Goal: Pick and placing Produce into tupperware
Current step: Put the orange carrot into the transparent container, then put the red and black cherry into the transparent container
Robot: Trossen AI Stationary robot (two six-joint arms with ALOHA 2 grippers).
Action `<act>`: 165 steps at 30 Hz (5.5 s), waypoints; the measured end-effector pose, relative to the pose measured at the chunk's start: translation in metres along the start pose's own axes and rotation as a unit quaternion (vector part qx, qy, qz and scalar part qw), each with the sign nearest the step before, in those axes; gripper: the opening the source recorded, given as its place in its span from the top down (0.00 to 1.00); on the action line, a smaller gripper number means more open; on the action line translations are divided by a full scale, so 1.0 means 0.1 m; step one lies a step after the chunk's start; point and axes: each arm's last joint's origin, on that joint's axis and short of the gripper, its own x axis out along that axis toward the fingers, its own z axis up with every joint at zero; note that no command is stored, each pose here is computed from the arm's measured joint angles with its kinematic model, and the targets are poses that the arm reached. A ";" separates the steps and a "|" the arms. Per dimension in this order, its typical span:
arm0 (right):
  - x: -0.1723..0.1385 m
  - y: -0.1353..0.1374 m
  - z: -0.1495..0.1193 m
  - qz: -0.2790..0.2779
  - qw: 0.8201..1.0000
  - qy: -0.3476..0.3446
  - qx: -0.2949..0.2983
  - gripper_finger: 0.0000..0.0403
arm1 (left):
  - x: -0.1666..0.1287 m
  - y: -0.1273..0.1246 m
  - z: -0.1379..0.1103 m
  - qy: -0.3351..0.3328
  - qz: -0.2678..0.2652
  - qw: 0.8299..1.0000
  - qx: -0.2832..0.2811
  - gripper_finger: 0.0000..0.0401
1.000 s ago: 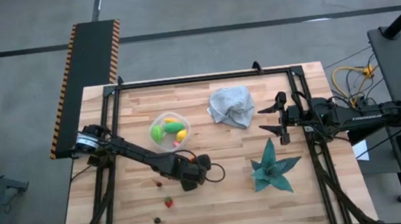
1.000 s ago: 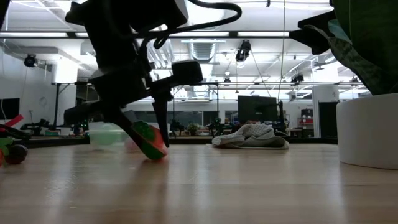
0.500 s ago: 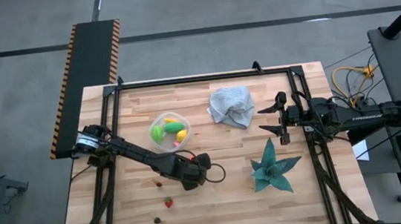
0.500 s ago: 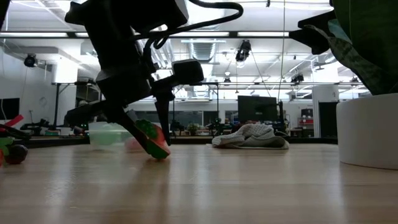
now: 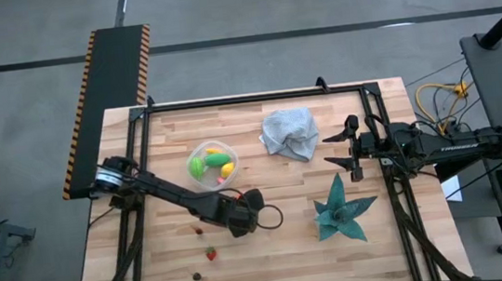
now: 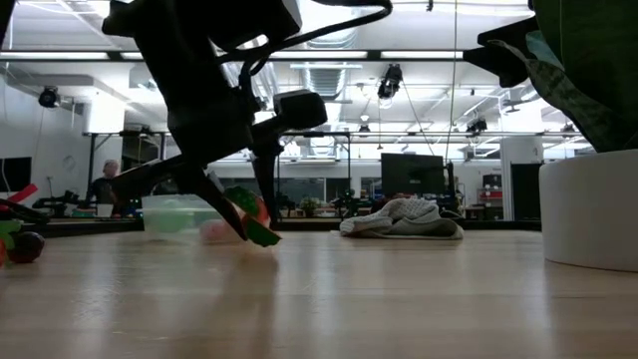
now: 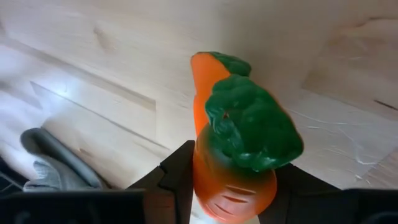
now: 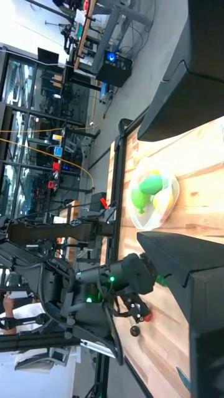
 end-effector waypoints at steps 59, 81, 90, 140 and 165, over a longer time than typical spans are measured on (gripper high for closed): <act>0.00 0.00 0.00 0.000 1.000 0.000 0.000 0.40 | -0.46 -0.24 -1.10 0.128 -0.093 0.890 -0.427 0.74; 0.00 0.00 0.00 0.000 1.000 0.001 0.000 0.40 | -0.37 -0.22 -1.25 0.138 -0.088 0.875 -0.456 0.49; 0.00 0.00 0.00 0.000 1.000 0.001 0.000 0.40 | -0.39 -0.17 -1.26 0.149 -0.063 0.875 -0.456 0.44; 0.00 0.00 0.00 0.000 1.000 0.001 0.002 0.40 | -1.05 -0.50 -0.30 0.042 -0.186 0.796 -0.575 0.44; 0.00 0.00 0.00 0.000 1.000 0.001 0.003 0.40 | -0.67 -0.89 -0.17 0.010 -0.237 0.765 -0.598 0.44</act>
